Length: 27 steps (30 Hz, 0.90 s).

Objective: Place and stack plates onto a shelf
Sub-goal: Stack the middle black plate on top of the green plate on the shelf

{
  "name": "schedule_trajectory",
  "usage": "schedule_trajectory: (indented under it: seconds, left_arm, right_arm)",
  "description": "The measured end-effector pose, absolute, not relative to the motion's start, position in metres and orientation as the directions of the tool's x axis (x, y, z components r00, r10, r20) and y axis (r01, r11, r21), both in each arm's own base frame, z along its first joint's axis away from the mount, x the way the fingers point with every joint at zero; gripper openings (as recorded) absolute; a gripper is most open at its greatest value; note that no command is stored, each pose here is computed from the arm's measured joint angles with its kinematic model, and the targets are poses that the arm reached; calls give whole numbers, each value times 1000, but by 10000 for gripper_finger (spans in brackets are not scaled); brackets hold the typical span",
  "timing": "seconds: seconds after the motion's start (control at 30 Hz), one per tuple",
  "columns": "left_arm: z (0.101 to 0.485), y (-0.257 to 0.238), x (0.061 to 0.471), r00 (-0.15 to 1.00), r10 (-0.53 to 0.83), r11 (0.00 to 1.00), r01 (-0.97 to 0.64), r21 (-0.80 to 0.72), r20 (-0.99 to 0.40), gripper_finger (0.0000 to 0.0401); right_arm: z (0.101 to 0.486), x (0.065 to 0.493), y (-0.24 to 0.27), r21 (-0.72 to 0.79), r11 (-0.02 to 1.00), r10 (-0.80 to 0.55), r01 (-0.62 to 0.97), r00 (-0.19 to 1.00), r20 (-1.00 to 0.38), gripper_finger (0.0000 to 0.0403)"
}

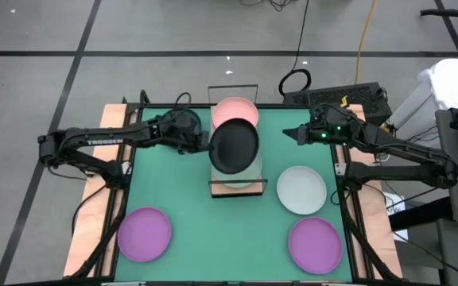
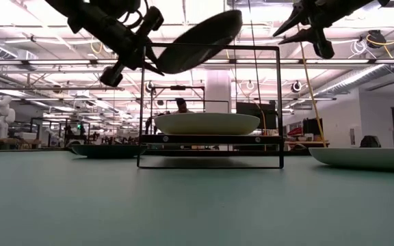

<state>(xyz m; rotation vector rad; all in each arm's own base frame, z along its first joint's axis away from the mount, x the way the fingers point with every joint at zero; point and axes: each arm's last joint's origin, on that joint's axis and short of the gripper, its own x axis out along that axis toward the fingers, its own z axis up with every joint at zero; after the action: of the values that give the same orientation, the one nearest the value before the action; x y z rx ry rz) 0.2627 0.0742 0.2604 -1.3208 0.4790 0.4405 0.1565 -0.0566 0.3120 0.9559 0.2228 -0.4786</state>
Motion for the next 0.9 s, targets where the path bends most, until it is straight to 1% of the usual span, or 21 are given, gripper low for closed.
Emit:
schedule_trajectory:
  seconds: [0.7, 0.9]
  left_arm:
    - [216, 77, 286, 726, 4, 165, -679, -716, -688, 10]
    - [211, 73, 288, 707, 12, 170, -699, -695, -708, 10]
  right_arm:
    - [315, 152, -55, 734, 493, -290, 468, 883, -368, 89]
    - [314, 152, -54, 734, 495, -266, 465, 885, -382, 89]
